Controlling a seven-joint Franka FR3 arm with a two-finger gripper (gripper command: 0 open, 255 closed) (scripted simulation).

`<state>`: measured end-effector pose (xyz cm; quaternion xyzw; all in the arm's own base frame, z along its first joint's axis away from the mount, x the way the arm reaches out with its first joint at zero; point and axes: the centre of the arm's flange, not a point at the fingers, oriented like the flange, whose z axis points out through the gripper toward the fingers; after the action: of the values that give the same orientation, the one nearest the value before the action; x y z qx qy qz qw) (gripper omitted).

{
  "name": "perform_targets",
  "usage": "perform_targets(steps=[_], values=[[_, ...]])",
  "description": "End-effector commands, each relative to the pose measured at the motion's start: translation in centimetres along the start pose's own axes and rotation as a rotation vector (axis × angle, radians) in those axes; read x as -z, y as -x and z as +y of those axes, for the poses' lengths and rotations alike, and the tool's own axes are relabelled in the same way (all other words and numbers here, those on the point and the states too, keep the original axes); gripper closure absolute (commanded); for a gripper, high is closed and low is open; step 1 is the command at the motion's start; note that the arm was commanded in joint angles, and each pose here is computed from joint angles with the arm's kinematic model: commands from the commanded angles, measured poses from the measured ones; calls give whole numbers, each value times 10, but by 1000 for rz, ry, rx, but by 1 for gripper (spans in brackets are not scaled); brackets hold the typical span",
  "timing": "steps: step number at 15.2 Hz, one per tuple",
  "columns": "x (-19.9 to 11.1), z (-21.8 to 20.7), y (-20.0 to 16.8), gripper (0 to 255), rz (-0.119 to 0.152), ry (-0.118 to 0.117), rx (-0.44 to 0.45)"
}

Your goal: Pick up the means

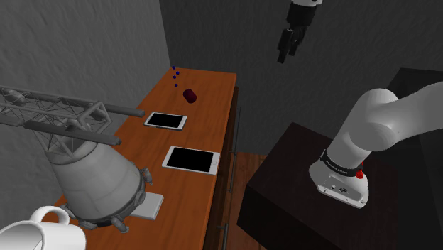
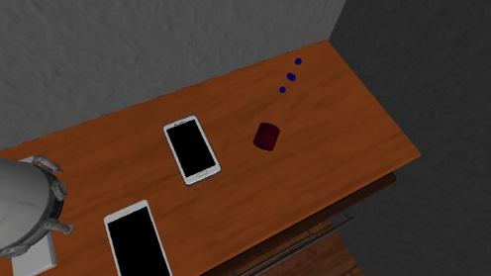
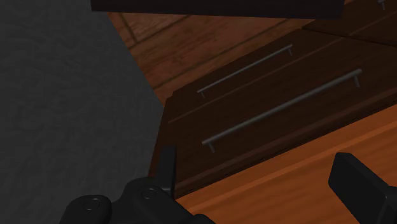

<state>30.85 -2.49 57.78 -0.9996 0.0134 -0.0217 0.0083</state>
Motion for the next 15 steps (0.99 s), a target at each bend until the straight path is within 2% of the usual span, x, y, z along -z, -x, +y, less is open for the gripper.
perform_targets(steps=[1, 15], values=[[0, 0, 0, 0, 0, 0, 0], [-69, -112, -131, 0, 25, 35, -28]])
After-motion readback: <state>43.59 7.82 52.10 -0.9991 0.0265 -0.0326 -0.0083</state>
